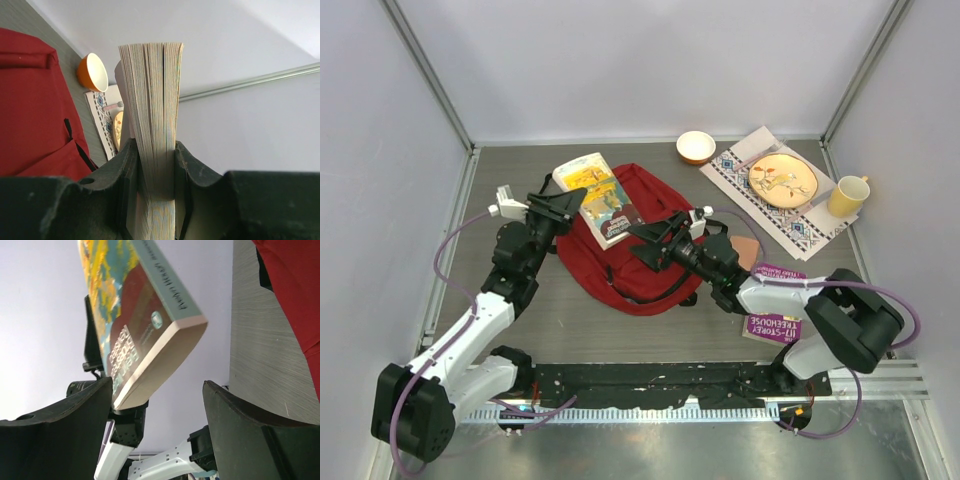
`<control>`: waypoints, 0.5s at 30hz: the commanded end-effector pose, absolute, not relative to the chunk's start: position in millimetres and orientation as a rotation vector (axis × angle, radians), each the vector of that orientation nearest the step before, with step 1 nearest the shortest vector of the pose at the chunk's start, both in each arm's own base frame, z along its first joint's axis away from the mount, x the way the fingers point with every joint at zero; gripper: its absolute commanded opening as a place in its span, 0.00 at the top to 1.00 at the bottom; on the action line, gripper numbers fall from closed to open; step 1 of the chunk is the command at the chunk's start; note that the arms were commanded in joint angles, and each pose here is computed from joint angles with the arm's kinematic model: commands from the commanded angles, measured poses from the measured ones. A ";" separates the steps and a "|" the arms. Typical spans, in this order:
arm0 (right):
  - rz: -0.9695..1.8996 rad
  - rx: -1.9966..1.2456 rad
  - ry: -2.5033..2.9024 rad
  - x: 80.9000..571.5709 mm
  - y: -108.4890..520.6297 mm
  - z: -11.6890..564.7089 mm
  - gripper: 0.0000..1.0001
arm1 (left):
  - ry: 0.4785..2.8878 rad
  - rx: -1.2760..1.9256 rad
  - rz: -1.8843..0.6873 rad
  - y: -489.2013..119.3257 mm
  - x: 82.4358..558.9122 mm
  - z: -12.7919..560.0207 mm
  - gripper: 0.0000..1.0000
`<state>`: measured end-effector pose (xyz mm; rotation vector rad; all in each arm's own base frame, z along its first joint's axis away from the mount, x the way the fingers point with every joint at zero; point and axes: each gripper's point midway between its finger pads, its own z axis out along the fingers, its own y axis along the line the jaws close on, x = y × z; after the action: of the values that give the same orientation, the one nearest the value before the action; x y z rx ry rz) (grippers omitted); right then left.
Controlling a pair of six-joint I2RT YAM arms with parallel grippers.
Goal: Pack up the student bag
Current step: Pick up the book from the center of the board.
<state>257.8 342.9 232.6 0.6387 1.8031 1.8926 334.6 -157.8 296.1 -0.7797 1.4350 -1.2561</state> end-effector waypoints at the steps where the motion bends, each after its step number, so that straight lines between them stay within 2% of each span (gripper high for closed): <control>1: 1.991 0.596 1.682 265.4 351.5 267.4 0.23 | 1.198 -0.668 -1.428 -160.0 320.6 372.6 1.00; 8: 1.959 0.570 1.625 282.5 346.1 273.2 0.22 | 1.220 -0.682 -1.476 -165.7 319.7 366.4 1.00; 15: 2.108 0.520 1.525 287.4 355.8 297.9 0.25 | 1.215 -0.712 -1.531 -169.7 323.0 355.0 1.00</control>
<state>288.9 352.2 254.4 0.6080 1.6876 1.9571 335.0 -168.5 303.3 -0.7848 1.4003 -1.3754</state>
